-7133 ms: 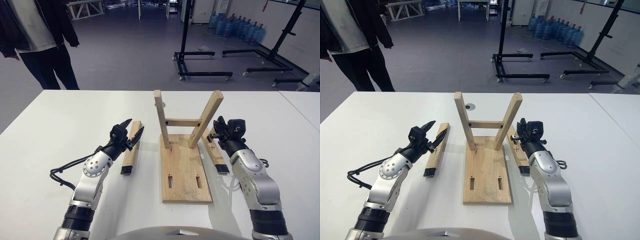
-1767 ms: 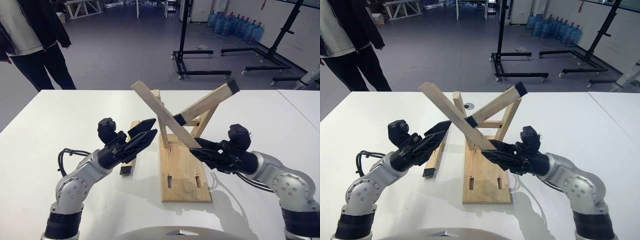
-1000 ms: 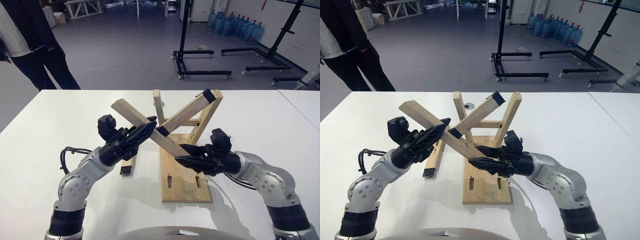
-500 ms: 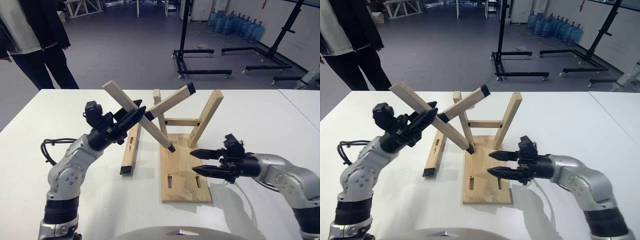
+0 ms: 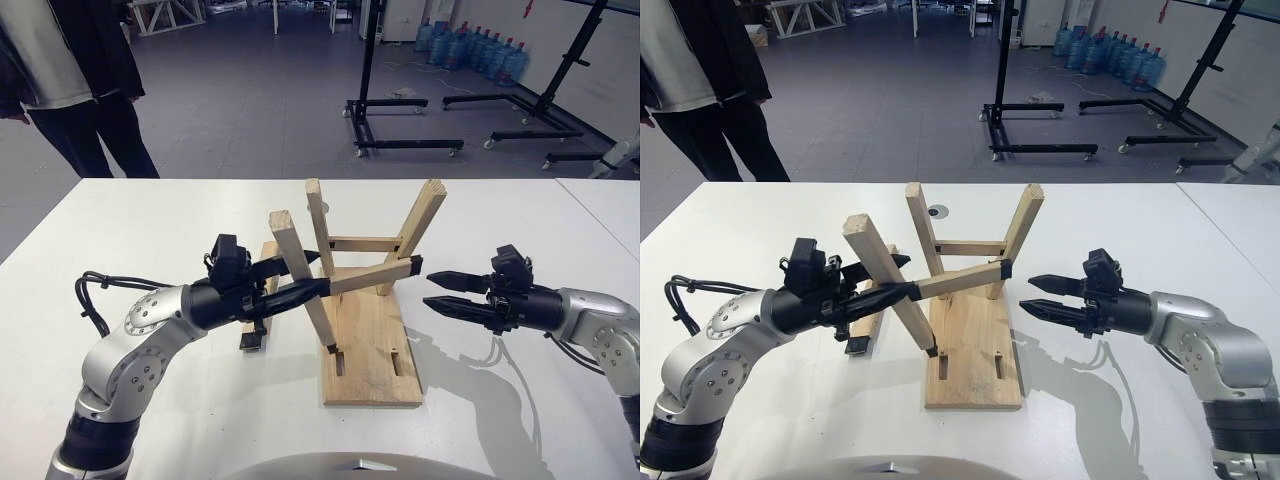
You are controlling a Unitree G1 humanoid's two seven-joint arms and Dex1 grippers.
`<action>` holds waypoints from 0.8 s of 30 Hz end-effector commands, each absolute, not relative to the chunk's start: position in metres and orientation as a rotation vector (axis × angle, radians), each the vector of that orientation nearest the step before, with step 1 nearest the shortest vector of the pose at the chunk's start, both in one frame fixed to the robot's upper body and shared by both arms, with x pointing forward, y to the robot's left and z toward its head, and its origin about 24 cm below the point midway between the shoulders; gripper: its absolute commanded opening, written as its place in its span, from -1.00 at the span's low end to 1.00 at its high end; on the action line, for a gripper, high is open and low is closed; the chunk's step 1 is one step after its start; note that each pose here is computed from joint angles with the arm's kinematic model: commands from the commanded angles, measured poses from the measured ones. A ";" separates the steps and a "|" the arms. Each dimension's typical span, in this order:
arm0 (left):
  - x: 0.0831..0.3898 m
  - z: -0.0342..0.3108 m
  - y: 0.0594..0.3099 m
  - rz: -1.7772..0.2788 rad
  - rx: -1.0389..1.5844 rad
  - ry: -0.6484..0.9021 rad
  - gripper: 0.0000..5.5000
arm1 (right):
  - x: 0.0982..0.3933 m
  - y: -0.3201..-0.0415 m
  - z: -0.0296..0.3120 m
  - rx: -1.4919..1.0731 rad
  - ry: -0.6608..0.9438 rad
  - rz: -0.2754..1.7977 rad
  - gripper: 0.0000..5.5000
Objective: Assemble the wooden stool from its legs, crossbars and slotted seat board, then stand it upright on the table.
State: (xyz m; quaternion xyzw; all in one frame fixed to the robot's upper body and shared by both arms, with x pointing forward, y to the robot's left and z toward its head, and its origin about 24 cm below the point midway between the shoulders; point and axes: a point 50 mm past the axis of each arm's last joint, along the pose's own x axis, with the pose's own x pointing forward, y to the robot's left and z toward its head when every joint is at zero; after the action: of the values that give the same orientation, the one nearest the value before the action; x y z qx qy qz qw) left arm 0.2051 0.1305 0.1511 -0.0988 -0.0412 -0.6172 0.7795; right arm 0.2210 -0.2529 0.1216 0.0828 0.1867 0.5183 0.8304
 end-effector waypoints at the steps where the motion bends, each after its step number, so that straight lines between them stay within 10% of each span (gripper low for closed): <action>1: 0.204 0.143 0.125 -1.388 -0.170 -0.032 -0.26 | 0.223 -0.254 0.124 0.146 0.413 1.101 0.29; 24: 0.228 0.109 0.117 -1.434 -0.147 0.082 -0.26 | 0.229 -0.252 0.123 0.114 0.437 1.115 0.29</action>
State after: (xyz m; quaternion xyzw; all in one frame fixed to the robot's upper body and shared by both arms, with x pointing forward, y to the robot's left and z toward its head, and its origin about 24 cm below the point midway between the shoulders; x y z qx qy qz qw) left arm 0.2231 0.1104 0.1186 -0.1096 -0.0023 -0.6699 0.7343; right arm 0.2263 -0.2534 0.1199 0.0611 0.2094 0.5239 0.8233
